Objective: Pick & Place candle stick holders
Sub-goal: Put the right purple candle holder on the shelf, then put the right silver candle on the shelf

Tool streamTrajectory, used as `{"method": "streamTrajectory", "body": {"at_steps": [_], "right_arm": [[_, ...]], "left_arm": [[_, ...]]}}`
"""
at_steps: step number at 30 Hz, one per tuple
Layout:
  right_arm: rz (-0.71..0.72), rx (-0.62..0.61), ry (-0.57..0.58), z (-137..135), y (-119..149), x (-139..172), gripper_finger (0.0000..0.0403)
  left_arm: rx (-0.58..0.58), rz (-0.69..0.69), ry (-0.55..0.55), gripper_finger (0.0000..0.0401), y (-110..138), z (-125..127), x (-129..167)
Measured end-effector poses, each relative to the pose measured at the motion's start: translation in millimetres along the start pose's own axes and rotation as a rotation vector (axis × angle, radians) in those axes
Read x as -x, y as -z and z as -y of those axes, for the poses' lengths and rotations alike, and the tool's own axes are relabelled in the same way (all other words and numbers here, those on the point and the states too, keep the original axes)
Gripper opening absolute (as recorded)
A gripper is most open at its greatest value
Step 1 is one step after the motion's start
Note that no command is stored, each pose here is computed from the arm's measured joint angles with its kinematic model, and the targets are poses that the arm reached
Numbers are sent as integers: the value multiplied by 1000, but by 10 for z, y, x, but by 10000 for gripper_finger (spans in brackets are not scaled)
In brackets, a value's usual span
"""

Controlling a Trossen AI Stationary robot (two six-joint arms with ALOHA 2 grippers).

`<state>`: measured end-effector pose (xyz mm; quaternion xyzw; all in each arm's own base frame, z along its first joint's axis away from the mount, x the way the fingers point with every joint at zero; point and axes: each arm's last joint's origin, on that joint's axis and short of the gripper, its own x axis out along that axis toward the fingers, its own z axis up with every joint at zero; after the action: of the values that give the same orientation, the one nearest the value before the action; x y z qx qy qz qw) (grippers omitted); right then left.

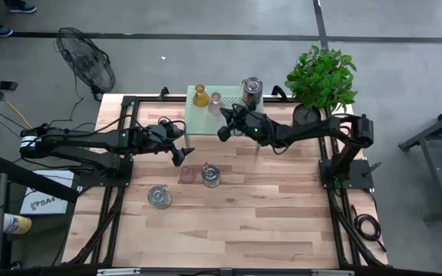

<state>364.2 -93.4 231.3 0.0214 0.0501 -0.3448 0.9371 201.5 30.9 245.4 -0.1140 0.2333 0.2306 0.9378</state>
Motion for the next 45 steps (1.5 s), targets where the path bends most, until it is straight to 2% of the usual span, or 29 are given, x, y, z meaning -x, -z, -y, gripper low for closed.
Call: {"method": "streamTrajectory", "body": {"at_steps": [4, 8, 12, 16, 20, 26, 30, 37, 45], "right_arm": [[-41, 91, 7, -139, -92, 206, 0], [-120, 159, -33, -221, -177, 446, 0], [-224, 182, -60, -217, -177, 679, 0], [-289, 171, -116, -194, -54, 887, 11], [-332, 138, -182, -166, 208, 1068, 56], [-295, 118, -353, -193, 598, 1275, 155], [-327, 128, -414, -219, 824, 1336, 222], [-347, 178, -479, -401, 1138, 1228, 308], [-401, 267, -561, -656, 1383, 976, 357]], "left_arm": [[0, 8, -31, 396, -2, -10, 0], [0, 8, -31, 396, -2, -9, 1], [-1, 7, -31, 396, 0, -10, 0], [-1, 7, -31, 396, 0, -10, 0], [-1, 7, -31, 396, 0, -10, 1], [-1, 7, -32, 396, -1, -10, 1], [0, 9, -31, 396, -2, -9, 1], [8, 9, -31, 396, -2, -9, 0], [24, 6, -32, 396, 1, -10, 1]]}}
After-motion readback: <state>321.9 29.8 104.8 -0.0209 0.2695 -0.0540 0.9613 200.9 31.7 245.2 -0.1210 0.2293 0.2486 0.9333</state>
